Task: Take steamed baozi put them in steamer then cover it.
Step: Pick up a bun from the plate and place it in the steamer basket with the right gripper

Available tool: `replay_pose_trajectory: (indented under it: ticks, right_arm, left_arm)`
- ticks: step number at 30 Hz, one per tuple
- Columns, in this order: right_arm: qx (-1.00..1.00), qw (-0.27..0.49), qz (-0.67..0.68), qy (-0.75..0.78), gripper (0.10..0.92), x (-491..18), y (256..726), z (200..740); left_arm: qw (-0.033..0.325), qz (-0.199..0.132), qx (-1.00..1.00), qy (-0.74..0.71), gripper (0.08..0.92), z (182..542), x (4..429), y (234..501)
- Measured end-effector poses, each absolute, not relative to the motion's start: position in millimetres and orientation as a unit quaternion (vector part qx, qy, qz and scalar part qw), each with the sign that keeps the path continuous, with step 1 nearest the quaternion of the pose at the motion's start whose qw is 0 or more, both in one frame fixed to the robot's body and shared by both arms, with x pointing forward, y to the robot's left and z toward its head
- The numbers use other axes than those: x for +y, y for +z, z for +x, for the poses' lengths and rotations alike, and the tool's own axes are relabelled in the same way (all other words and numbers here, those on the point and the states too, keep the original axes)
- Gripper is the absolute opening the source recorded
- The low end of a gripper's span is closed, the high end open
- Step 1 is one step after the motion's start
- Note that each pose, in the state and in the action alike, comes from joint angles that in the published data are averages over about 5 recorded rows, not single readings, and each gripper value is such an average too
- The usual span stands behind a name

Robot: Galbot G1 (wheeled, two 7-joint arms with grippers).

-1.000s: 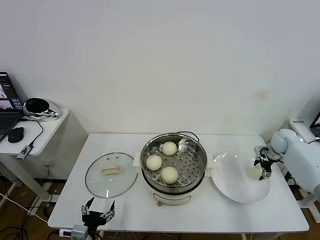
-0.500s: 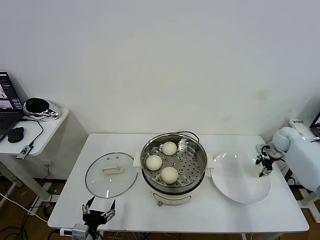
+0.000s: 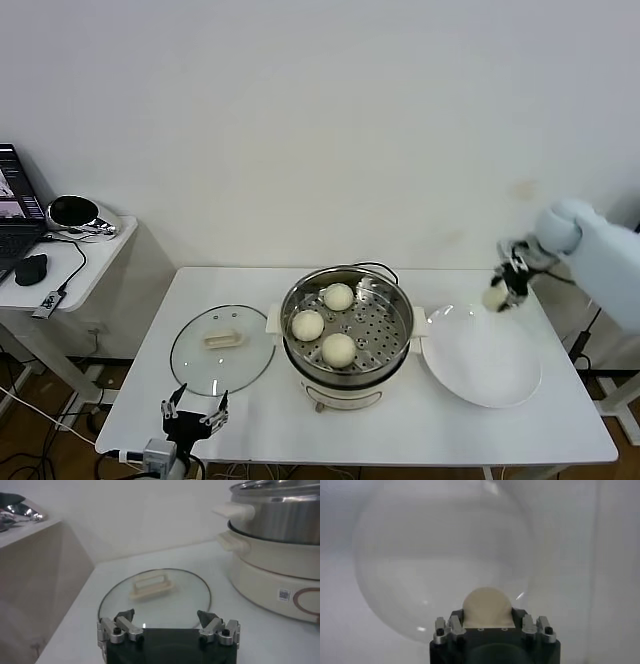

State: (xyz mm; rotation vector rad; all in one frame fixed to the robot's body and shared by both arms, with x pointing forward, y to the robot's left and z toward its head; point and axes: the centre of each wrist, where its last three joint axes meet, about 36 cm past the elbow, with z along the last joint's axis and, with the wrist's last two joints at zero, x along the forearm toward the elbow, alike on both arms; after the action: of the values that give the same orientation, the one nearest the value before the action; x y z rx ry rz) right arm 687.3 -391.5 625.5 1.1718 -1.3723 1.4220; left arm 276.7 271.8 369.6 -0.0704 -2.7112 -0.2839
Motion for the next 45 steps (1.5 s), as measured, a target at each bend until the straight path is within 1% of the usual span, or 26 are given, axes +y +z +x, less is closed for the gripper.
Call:
replay_pose_trajectory:
  ticks: [6, 12, 18, 30, 45]
  right_arm:
    - [-0.537, 0.390, 0.485, 0.569, 0.595, -332.0, 671.3, 692.2]
    - [-0.525, 0.388, 0.508, 0.562, 0.597, -278.9, 685.4, 689.6]
    - [-0.513, 0.398, 0.524, 0.551, 0.594, -239.2, 681.8, 684.3]
    - [-0.509, 0.413, 0.543, 0.525, 0.601, -183.9, 673.8, 680.4]
    - [-0.513, 0.419, 0.544, 0.515, 0.602, -145.5, 637.4, 678.8]
  left_arm:
    - [0.199, -0.023, -0.974, -0.106, 0.823, 279.6, 274.7, 375.8]
    - [0.193, -0.022, -0.975, -0.104, 0.823, 281.8, 275.5, 378.8]
    - [0.188, -0.022, -0.976, -0.103, 0.823, 285.8, 277.4, 380.1]
    - [0.183, -0.022, -0.978, -0.095, 0.823, 291.7, 278.3, 380.8]
    - [0.186, -0.019, -0.978, -0.093, 0.823, 292.2, 281.2, 378.6]
